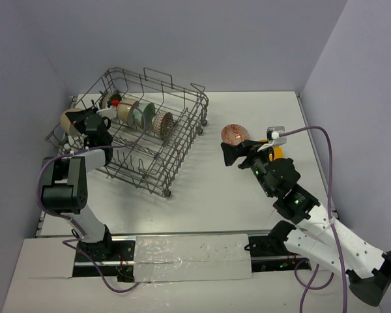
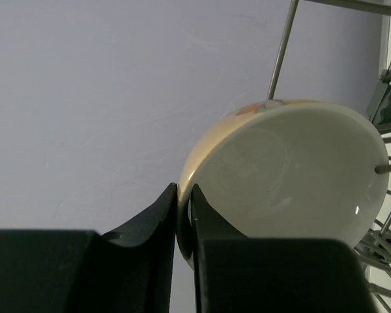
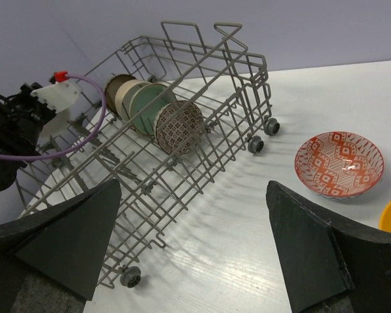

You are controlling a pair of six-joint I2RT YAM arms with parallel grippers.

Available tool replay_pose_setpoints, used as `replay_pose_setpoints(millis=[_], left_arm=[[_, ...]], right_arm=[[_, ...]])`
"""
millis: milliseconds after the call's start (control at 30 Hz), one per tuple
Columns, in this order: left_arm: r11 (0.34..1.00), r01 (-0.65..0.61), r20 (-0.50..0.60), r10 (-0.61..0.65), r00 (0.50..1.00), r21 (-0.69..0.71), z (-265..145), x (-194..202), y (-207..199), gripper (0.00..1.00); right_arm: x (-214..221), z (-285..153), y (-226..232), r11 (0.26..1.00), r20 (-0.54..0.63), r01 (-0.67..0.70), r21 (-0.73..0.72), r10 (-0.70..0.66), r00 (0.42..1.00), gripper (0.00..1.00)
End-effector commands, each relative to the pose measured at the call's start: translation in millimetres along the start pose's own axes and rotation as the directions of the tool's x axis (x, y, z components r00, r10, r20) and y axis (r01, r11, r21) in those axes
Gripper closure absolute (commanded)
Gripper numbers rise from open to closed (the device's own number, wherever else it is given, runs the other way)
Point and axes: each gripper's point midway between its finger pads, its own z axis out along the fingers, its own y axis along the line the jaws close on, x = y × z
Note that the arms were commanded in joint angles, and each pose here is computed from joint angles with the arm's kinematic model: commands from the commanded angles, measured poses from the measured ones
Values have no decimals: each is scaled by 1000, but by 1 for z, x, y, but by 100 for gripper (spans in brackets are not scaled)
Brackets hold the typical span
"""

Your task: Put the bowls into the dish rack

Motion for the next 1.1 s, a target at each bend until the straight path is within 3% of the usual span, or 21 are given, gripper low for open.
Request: replay_pose_setpoints(millis=[0,233,700,800,900,1067], left_arm=[[999,-24,-39,25,999,40,-6,13,-4,82],[998,-23,-62,27,998,57,-11,16,-9,78],[997,-17,-104,26,994,80,-17,12,-27,58],[996,4,-121,7,993,90,-18,12,-33,51],[995,21,-132,-8,991,94,-20,13,-38,36],[993,87,-139,-75,987,81,-20,10,-36,22]], right_arm=[[-14,-2,0,1000,60,-17,12,17,998,0],[-17,-3,-4,999,73,-27,29,25,997,0],[-25,-8,-6,998,103,-44,41,39,994,0],[-25,-8,-7,998,103,-45,42,41,994,0],[-26,-9,-7,998,108,-47,41,42,993,0],[-27,-10,-7,998,111,-48,42,44,993,0]])
